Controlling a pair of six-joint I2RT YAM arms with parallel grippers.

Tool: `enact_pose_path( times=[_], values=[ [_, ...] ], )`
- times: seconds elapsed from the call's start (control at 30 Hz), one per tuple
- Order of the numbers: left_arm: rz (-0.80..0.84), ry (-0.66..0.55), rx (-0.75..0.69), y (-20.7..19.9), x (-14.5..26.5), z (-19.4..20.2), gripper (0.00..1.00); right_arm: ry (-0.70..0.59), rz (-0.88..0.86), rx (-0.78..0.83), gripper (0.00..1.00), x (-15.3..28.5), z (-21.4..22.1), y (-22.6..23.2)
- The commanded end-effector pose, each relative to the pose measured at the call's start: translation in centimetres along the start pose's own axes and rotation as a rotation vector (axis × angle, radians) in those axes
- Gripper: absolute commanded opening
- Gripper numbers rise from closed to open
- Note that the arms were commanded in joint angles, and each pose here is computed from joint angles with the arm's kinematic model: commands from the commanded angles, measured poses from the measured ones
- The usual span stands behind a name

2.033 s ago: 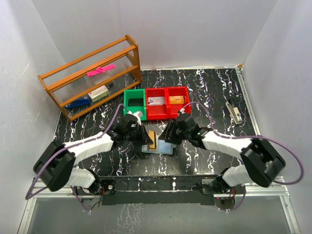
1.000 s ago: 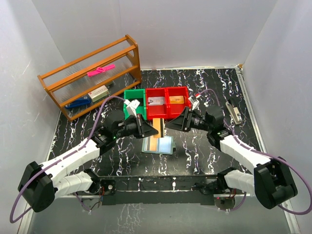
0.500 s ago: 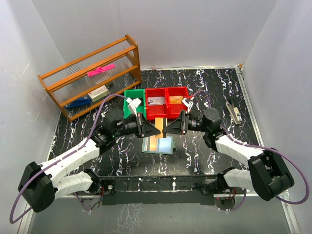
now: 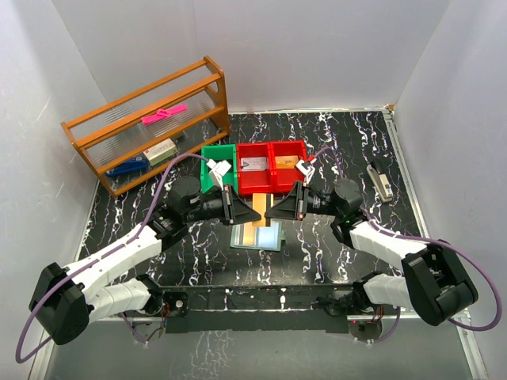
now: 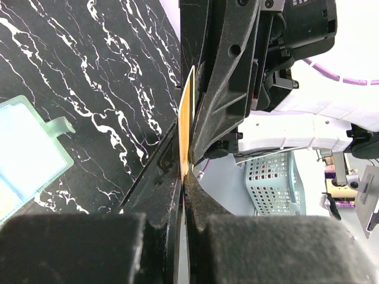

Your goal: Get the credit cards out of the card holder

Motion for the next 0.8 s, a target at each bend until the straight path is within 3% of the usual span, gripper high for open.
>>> enact_pose_path(
  times=[0.0, 0.07, 0.13, 0.2, 0.27, 0.33, 0.43, 0.67, 0.77],
  values=[
    [0.024, 0.022, -0.048, -1.5, 0.9, -0.2, 0.0, -0.04, -0.05, 0.077, 0.0, 0.1, -0.5, 1.2],
    [0.002, 0.013, -0.042, -1.2, 1.0, -0.1, 0.04, -0.043, -0.056, 0.083, 0.0, 0.1, -0.5, 1.4],
    [-0.019, -0.002, -0.038, -1.1, 1.1, -0.1, 0.22, -0.046, -0.059, 0.091, 0.0, 0.1, -0.6, 1.6],
    [-0.057, -0.02, -0.041, -1.0, 1.3, -0.3, 0.47, -0.055, -0.045, 0.105, 0.0, 0.1, -0.8, 1.6],
    [-0.114, -0.049, -0.062, -0.9, 1.6, -0.6, 0.61, -0.065, 0.005, 0.122, 0.0, -0.1, -1.1, 1.2],
    [-0.199, -0.093, -0.084, -0.7, 2.3, -0.9, 0.81, -0.065, 0.111, 0.15, 0.0, -0.3, -1.8, 0.5],
    [-0.375, -0.173, -0.117, -0.1, 3.7, -1.5, 0.97, -0.069, 0.401, 0.217, 0.0, 0.0, -3.6, -0.7],
    [-0.771, -0.286, -0.202, 1.6, 7.4, -2.5, 0.99, -0.153, 0.818, 0.458, 0.0, 1.6, -8.1, -1.8],
    [-0.9, -0.298, -0.242, 2.2, 8.7, -2.7, 0.99, -0.123, 0.953, 0.564, 0.0, 2.0, -9.6, -2.9]
  ],
)
Point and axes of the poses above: each gripper's point midway between its finger pads, its own x axis back along the fingers, its own y axis along the line the jaws close on, z = x × y, the point moved 9 cm from there along x, back along the fingers, and after that the axes turned 9 degrees about x, right-handed, at the moved point
